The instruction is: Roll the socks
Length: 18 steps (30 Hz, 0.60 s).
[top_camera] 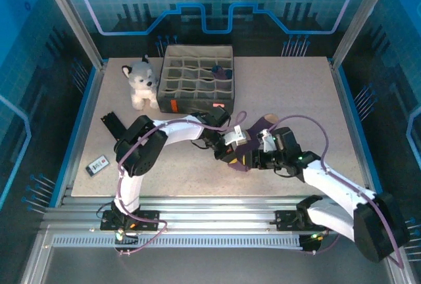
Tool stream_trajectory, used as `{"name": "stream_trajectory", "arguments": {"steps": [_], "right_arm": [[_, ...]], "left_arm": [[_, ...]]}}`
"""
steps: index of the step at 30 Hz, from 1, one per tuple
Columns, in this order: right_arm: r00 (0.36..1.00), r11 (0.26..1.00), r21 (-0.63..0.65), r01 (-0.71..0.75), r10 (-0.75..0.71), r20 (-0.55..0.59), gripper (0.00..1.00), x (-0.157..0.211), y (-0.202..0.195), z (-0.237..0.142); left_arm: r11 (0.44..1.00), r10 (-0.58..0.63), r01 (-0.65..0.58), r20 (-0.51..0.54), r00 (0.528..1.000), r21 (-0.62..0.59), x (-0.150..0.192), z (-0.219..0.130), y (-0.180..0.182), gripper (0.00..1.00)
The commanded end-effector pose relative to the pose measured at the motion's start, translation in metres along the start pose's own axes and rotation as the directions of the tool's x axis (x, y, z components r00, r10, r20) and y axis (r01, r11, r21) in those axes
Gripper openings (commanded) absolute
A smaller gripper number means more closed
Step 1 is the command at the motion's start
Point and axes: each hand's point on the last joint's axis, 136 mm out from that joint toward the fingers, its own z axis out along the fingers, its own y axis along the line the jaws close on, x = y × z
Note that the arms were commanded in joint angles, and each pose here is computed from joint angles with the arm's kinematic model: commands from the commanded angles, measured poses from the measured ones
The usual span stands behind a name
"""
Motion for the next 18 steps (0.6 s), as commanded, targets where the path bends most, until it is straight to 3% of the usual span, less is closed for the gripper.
{"name": "stream_trajectory", "arguments": {"steps": [1, 13, 18], "right_arm": [[1.0, 0.998, 0.058, -0.029, 0.029, 0.012, 0.45, 0.004, -0.011, -0.006], [0.997, 0.98, 0.182, 0.078, -0.075, -0.028, 0.51, 0.005, -0.012, 0.025], [0.997, 0.967, 0.25, 0.055, -0.037, -0.074, 0.37, 0.009, -0.02, 0.039]], "left_arm": [[0.988, -0.148, 0.149, -0.026, 0.989, 0.029, 0.002, -0.001, 0.002, 0.0], [0.973, -0.226, 0.228, -0.049, 0.973, 0.034, 0.003, 0.005, 0.013, 0.0], [0.975, -0.218, 0.22, -0.049, 0.975, 0.032, 0.003, 0.005, 0.013, 0.0]]}}
